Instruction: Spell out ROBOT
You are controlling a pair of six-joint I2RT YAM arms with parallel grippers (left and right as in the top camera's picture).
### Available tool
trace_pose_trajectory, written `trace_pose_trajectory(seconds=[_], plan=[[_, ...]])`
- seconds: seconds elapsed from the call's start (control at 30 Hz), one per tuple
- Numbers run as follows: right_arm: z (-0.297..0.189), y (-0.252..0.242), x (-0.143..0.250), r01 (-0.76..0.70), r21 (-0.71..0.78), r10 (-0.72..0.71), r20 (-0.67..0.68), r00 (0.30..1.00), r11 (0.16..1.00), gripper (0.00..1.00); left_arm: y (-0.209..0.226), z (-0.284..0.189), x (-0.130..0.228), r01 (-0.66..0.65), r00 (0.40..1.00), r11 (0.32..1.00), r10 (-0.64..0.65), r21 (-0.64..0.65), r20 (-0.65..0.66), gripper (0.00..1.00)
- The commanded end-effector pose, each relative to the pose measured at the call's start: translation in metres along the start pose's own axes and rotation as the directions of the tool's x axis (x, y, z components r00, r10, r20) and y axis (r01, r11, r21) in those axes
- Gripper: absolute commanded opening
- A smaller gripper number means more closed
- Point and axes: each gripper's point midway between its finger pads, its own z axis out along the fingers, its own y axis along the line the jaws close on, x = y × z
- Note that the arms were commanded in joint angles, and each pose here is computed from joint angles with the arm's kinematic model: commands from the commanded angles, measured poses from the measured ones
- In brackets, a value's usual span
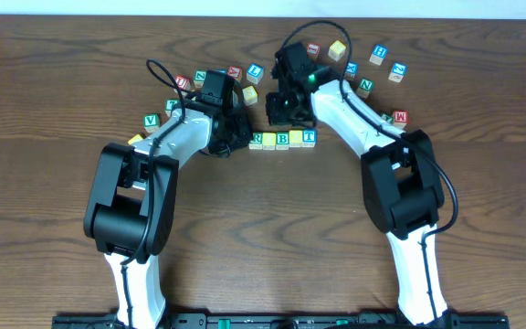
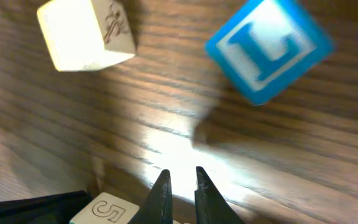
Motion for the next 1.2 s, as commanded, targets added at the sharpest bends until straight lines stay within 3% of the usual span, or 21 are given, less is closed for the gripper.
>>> trace_pose_trajectory(seconds=[0.0,0.2,1.17], plan=[[-0.021,-0.021,-0.017,-0.019,0.068,0.016,0.046,0.999,0.998,0.1,0.006,0.01,0.007,-0.012,1.0,1.0,0.011,-0.017,-0.026,0.07],[-0.02,-0.041,-0.003,-0.039,0.136,0.04,-0.002,0.999,0.99,0.01,0.006,0.01,0.007,-0.012,1.0,1.0,0.011,-0.017,-0.026,0.07],[-0.009,-0.033,0.02,0.001,0.181,0.009,-0.054,0.998,0.984,0.01,0.006,0.01,0.007,-0.011,1.0,1.0,0.011,-0.017,-0.026,0.08]])
